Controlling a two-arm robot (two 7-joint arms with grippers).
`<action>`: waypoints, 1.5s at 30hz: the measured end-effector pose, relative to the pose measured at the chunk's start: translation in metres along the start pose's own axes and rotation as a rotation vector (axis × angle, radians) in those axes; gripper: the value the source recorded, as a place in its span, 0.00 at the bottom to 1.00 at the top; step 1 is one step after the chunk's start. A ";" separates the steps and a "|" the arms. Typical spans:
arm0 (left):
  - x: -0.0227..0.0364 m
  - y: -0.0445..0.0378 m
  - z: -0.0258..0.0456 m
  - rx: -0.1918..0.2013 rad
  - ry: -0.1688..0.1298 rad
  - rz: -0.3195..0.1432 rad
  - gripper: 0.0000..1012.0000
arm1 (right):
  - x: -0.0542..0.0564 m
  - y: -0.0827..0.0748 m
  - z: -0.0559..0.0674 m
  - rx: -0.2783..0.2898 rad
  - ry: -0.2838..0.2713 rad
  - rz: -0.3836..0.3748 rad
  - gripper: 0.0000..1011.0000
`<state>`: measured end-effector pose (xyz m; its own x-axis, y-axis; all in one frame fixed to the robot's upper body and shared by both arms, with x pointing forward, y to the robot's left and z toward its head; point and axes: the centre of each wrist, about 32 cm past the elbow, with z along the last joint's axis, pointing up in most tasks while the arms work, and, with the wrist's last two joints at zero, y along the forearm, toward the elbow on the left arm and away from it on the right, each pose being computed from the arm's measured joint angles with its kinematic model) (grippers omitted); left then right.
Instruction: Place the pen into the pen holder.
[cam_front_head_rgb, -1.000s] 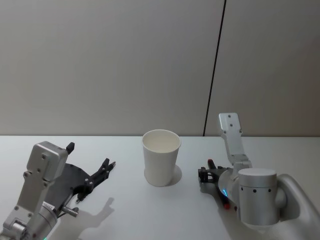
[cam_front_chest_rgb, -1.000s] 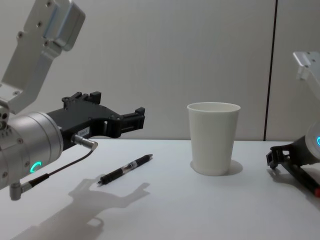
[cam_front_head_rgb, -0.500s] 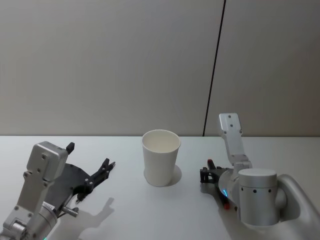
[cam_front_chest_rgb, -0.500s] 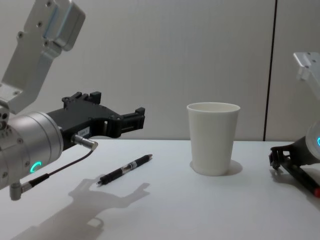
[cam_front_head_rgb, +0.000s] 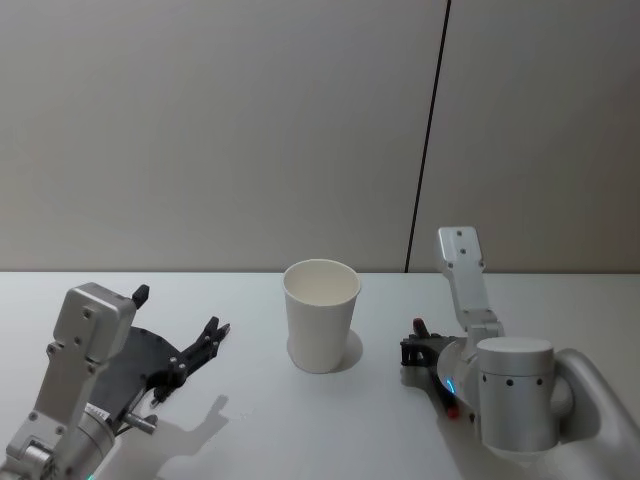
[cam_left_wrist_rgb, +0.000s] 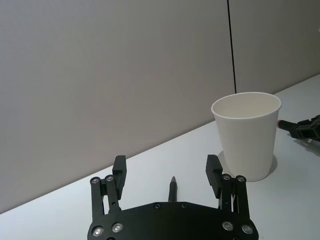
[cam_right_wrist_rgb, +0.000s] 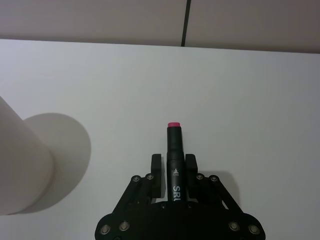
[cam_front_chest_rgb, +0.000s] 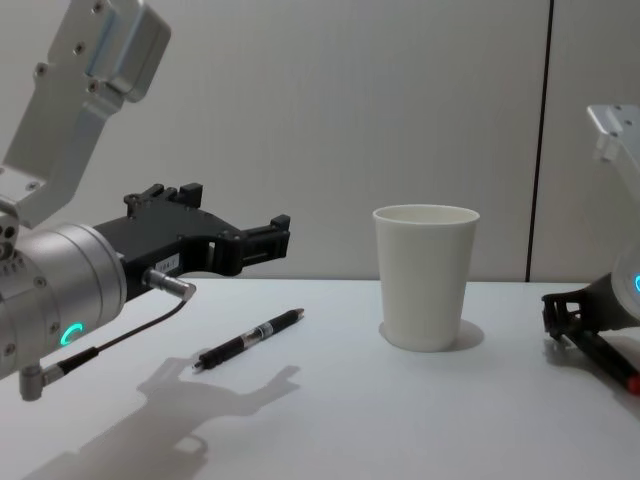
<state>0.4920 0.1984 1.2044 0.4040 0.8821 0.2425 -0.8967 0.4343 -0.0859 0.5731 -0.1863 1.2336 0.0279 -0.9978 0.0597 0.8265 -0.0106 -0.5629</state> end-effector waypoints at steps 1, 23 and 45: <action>0.0000 0.0000 0.0000 0.000 0.000 0.000 0.99 | 0.000 0.000 0.000 0.000 0.000 0.000 0.28; 0.0000 0.0000 0.0000 0.000 0.000 0.000 0.99 | 0.000 0.000 0.000 0.000 0.000 0.000 0.20; 0.0000 0.0000 0.0000 0.000 0.000 0.000 0.99 | -0.002 -0.001 0.000 0.081 0.021 0.003 0.20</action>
<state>0.4920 0.1984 1.2044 0.4040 0.8821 0.2424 -0.8967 0.4343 -0.0860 0.5726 -0.1845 1.2344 0.0194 -0.9990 0.0407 0.8692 -0.0033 -0.4945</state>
